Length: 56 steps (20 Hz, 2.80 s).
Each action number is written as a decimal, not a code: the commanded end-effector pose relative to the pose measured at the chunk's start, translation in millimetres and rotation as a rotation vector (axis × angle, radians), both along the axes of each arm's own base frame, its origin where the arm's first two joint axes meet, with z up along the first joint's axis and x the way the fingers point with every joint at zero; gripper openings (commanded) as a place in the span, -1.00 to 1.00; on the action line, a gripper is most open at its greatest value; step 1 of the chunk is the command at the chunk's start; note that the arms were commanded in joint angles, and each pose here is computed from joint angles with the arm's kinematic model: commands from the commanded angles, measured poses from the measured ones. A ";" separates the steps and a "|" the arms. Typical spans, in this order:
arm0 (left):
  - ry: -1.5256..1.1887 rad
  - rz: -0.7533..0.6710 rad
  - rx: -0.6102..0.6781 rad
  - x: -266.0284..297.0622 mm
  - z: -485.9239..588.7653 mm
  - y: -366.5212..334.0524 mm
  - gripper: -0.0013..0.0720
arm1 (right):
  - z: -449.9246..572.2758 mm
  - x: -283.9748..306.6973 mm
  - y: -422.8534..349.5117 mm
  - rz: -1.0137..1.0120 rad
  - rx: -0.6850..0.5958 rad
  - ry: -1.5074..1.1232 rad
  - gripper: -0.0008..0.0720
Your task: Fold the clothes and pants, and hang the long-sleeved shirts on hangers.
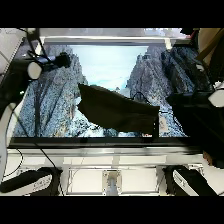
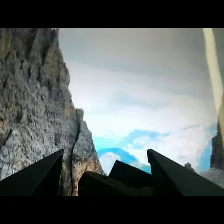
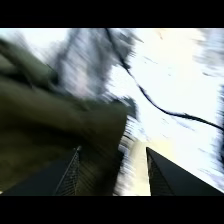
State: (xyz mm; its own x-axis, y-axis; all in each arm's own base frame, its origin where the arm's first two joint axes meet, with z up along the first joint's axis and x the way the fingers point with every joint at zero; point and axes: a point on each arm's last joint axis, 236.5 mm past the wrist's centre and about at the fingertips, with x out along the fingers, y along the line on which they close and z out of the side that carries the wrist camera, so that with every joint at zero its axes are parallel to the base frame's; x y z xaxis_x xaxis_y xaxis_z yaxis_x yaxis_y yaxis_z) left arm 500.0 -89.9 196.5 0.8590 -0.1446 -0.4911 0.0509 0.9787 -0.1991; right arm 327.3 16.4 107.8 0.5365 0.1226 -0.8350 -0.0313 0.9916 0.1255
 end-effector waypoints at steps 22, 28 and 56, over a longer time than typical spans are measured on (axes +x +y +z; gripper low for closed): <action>0.066 -0.063 0.114 -87.7 43.3 14.6 0.68 | -165.0 -76.2 51.0 -0.312 1.083 0.273 0.93; 0.080 -0.074 0.090 -90.1 41.1 9.5 0.65 | -138.8 -44.8 28.8 -0.205 1.029 0.183 0.88; 0.120 -0.071 0.077 -95.5 33.9 9.0 0.65 | -229.1 -48.6 94.8 -0.100 0.791 0.543 0.66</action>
